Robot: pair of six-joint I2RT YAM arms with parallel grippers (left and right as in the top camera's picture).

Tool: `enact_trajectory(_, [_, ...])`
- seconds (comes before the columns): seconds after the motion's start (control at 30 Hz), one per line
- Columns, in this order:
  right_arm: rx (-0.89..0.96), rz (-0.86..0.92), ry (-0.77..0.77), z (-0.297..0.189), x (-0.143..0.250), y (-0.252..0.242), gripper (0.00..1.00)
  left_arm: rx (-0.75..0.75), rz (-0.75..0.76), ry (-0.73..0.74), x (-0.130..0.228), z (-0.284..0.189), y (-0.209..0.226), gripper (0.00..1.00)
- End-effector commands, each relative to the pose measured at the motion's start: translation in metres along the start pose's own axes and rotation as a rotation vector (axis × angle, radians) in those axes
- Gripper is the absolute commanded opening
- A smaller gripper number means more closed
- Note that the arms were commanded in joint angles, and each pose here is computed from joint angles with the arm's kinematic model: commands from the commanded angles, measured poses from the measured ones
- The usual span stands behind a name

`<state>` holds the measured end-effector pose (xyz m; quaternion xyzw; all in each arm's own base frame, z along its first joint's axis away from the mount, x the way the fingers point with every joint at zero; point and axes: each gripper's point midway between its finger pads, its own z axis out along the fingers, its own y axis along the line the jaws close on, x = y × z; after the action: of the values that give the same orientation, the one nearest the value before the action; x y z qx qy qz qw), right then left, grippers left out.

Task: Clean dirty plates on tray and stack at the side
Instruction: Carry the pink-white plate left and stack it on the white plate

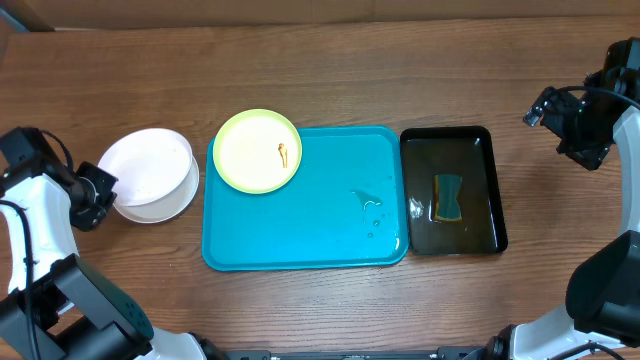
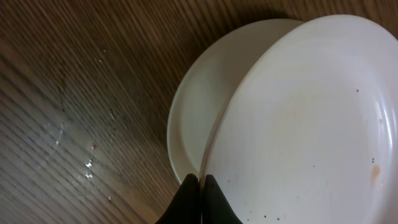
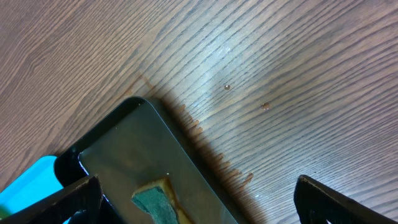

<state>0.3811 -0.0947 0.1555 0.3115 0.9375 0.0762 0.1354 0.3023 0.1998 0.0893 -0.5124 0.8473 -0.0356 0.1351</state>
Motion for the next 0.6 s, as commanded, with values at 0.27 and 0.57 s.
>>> enact_trajectory(0.27, [-0.011, 0.002, -0.021, -0.006, -0.004, 0.001, 1.0, -0.024, 0.027, -0.033, -0.004, 0.002, 0.002, 0.88])
enact_trajectory(0.57, [-0.011, 0.002, -0.02, -0.006, -0.004, 0.001, 1.0, 0.385, 0.335, 0.144, 0.053, -0.009, -0.093, 0.59])
